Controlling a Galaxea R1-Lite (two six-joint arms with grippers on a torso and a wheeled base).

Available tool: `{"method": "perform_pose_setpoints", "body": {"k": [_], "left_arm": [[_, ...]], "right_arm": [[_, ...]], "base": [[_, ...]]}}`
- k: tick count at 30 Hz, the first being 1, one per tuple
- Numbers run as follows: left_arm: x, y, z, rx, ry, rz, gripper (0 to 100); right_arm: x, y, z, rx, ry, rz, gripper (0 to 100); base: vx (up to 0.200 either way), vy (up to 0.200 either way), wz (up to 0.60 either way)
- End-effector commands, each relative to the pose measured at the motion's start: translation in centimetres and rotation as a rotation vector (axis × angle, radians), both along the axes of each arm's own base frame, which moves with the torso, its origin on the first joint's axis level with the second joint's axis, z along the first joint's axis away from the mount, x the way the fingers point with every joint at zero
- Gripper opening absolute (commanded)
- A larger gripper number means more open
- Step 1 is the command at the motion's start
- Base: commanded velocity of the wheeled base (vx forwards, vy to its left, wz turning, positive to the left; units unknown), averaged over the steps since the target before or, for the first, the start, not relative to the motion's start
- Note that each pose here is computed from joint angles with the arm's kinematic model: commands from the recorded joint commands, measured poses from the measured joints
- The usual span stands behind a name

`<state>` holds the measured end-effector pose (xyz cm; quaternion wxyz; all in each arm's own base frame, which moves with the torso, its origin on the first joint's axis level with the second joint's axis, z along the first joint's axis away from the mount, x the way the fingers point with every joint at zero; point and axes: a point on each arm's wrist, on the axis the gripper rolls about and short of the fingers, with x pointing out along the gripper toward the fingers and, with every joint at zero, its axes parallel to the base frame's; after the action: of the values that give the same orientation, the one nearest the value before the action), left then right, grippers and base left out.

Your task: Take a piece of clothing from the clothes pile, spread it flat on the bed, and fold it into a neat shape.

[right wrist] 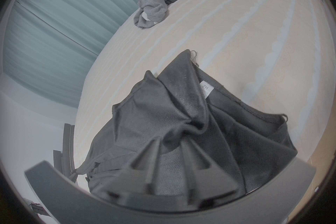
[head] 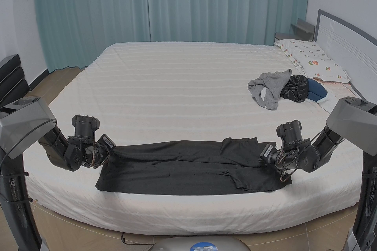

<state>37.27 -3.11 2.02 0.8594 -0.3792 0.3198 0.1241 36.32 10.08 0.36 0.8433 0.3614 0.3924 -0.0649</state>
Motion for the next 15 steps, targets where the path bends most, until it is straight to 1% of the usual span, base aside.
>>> {"method": "perform_pose_setpoints", "body": {"k": [1, 5, 11, 14, 15], "left_arm": [[0.1, 0.0, 0.1, 0.000, -0.004, 0.002, 0], [0.4, 0.0, 0.4, 0.001, -0.016, 0.004, 0], [2.1, 0.0, 1.7, 0.006, -0.075, 0.011, 0], [4.1, 0.2, 3.8, 0.008, -0.138, 0.039, 0], [4.1, 0.2, 3.8, 0.008, -0.138, 0.039, 0]], "right_arm": [[0.2, -0.1, -0.2, -0.003, 0.003, -0.003, 0], [1.1, -0.6, 0.6, -0.014, 0.008, -0.033, 0], [2.9, -1.0, 2.9, 0.007, -0.081, -0.057, 0], [4.2, -1.1, 4.1, 0.024, -0.148, -0.069, 0], [4.2, -1.1, 4.1, 0.024, -0.148, -0.069, 0]], "base": [[0.000, 0.000, 0.00], [0.000, 0.000, 0.00], [0.000, 0.000, 0.00], [0.000, 0.000, 0.00], [0.000, 0.000, 0.00]]}}
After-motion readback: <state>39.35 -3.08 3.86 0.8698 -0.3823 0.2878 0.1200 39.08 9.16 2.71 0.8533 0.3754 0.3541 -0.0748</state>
